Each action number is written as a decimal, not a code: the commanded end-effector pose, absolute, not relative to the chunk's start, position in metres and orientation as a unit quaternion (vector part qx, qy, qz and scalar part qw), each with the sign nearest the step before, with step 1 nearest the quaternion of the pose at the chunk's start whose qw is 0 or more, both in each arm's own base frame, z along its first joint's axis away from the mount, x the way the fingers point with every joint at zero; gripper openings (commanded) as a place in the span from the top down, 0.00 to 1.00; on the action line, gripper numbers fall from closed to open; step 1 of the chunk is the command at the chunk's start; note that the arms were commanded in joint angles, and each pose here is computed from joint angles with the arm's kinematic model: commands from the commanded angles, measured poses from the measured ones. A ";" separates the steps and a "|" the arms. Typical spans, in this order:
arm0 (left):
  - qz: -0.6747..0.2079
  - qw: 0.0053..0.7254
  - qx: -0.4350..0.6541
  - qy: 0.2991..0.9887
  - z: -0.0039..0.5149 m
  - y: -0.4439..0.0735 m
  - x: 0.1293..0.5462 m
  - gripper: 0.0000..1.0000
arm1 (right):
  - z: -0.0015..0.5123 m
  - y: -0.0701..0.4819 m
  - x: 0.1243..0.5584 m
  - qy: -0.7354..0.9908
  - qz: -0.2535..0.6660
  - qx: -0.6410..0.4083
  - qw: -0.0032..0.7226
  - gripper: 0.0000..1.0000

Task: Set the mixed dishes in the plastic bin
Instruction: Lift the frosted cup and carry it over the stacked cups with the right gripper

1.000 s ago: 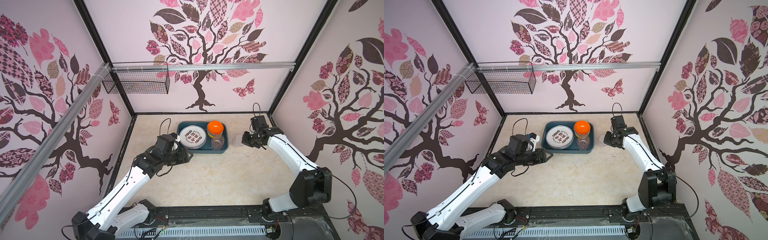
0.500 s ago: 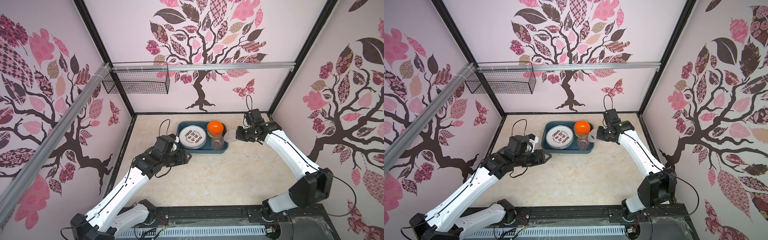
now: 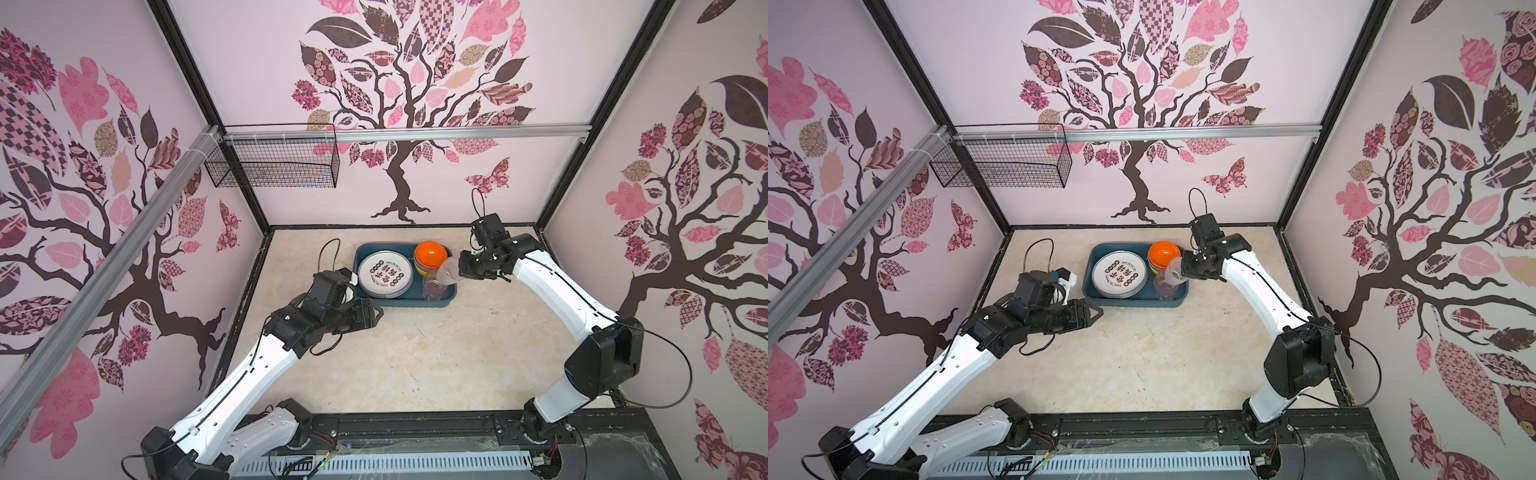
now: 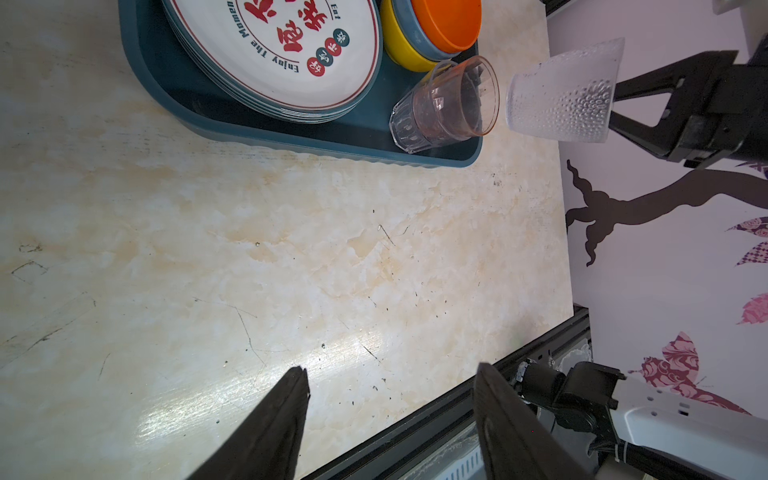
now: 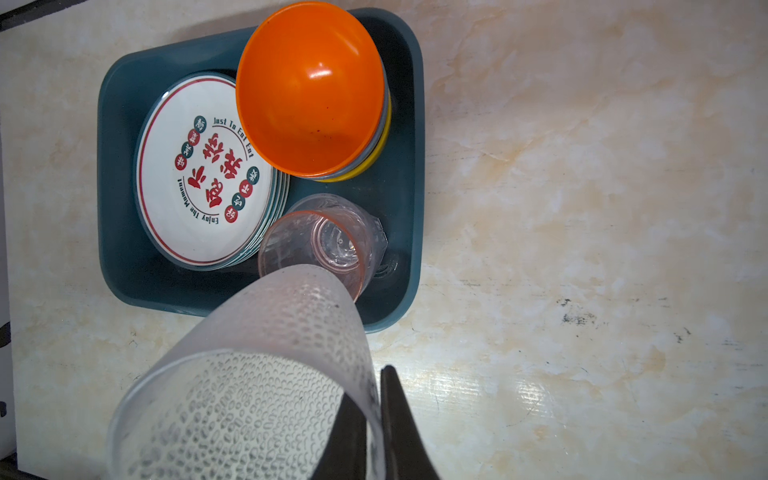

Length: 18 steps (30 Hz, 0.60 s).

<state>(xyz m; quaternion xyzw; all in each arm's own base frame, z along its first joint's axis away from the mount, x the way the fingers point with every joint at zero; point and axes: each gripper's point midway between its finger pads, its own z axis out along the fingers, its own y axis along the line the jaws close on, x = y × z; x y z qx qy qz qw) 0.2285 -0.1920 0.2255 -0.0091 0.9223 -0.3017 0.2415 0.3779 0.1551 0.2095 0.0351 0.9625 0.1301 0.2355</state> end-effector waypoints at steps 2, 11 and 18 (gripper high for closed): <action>-0.301 0.245 -0.006 0.922 0.228 -0.192 0.230 0.34 | 0.210 0.158 0.384 0.965 0.118 0.024 0.233 0.93; -0.302 0.240 -0.007 0.923 0.224 -0.193 0.230 0.34 | 0.198 0.165 0.393 0.969 0.110 0.014 0.220 0.93; -0.300 0.239 -0.009 0.923 0.220 -0.192 0.229 0.34 | 0.188 0.170 0.398 0.972 0.104 0.010 0.211 0.93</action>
